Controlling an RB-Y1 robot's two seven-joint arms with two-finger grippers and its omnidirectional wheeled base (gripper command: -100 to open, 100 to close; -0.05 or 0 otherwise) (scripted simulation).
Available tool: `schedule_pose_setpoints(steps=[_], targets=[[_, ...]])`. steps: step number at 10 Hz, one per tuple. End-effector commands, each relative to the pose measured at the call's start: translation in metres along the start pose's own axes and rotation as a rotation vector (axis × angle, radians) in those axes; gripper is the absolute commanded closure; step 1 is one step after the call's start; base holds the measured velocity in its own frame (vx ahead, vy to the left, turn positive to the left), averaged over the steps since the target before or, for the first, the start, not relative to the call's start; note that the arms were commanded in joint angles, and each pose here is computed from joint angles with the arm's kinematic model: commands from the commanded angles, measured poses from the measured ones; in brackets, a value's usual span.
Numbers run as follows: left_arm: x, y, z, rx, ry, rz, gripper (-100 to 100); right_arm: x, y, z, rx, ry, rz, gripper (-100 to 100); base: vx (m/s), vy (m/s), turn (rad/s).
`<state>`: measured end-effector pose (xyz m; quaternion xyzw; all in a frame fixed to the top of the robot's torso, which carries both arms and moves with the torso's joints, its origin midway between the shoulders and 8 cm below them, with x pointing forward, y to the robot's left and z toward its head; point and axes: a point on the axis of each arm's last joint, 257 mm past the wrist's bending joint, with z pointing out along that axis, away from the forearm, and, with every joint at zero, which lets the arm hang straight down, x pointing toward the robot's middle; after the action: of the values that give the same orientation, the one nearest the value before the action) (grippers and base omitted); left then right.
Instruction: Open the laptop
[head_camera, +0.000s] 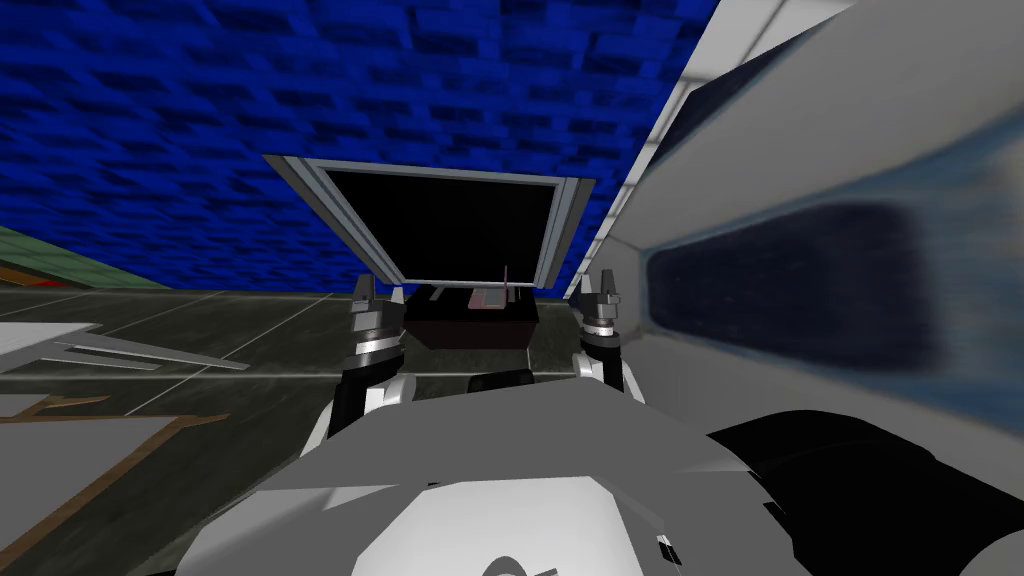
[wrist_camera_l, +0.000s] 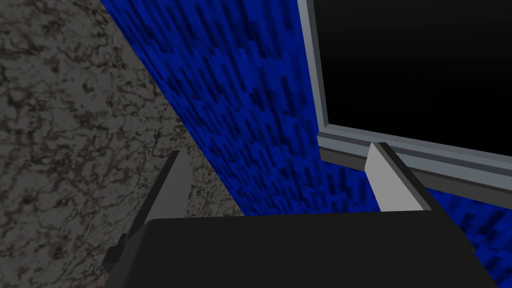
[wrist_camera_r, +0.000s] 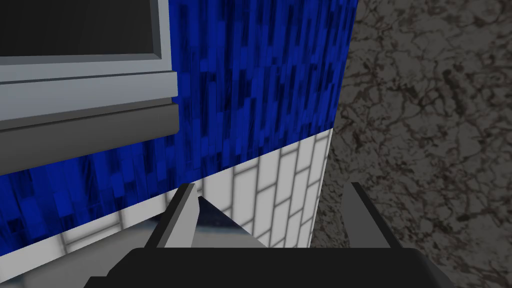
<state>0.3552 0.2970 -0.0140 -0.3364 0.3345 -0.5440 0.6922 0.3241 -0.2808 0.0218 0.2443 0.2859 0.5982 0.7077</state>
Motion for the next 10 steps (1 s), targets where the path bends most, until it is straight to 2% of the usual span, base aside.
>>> schedule_pose_setpoints(steps=[1, 9, 10], targets=[[0.0000, 0.0000, 0.0000, 0.000, 0.000, 0.000, 0, 0.0000, 0.0000, 0.0000, 0.000, 0.000, 0.000, 0, 0.000, 0.000, 0.000], [0.0000, -0.0002, 0.0000, 0.000, 0.000, 0.000, 0, 0.0000, 0.0002, 0.0001, 0.000, 0.000, 0.000, 0, 0.000, 0.000, 0.000], [0.0027, 0.0077, 0.0006, -0.012, 0.029, 0.027, -100, 0.0000, 0.0002, 0.0001, 0.000, 0.000, 0.000, 0, 0.013, -0.034, 0.013]])
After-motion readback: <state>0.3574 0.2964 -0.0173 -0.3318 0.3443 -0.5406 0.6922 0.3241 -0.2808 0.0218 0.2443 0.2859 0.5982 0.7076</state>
